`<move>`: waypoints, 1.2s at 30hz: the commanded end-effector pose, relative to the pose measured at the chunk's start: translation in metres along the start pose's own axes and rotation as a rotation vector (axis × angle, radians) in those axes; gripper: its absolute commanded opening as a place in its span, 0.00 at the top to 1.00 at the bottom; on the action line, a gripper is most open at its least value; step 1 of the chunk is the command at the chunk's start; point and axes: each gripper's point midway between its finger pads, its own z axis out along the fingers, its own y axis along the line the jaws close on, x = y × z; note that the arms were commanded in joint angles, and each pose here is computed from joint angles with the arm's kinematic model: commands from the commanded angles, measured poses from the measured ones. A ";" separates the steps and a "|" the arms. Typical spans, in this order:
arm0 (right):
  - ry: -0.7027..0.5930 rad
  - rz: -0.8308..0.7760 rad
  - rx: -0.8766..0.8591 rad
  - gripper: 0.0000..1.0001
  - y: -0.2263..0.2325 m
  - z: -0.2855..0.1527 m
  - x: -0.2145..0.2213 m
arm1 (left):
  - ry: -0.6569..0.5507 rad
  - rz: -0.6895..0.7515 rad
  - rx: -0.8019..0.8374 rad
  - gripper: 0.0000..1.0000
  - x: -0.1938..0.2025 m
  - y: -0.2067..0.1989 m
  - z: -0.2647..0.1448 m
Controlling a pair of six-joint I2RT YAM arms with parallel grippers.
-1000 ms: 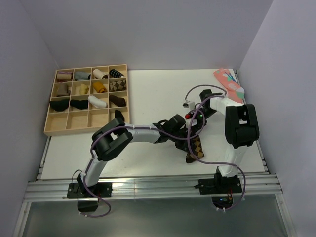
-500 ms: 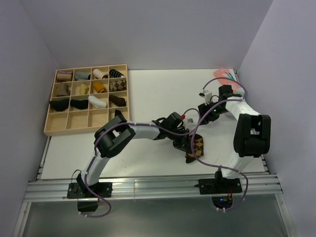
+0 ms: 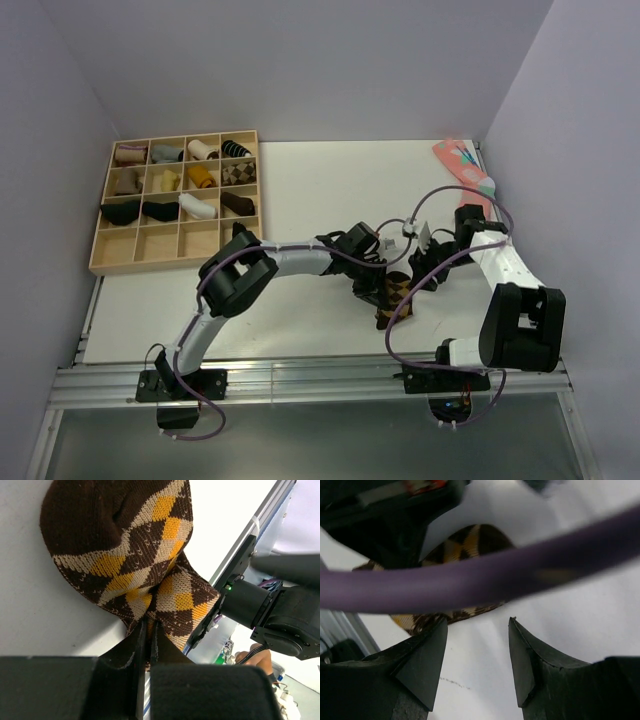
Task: Roll the socks
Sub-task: Roll the sock at the center of the board.
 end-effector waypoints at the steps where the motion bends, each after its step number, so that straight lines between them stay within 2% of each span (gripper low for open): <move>1: -0.006 -0.153 -0.096 0.41 0.023 -0.002 0.008 | 0.079 -0.048 -0.205 1.00 0.027 0.060 0.012; 14: 0.079 -0.262 -0.356 0.33 0.068 -0.008 0.032 | 0.087 -0.038 -0.200 1.00 0.021 0.056 0.015; 21: 0.111 -0.394 -0.262 0.31 0.068 0.001 0.027 | 0.090 -0.034 -0.196 1.00 0.018 0.056 0.018; 36: 0.189 -0.591 -0.204 0.30 0.077 0.036 0.029 | 0.090 -0.030 -0.192 1.00 0.018 0.058 0.015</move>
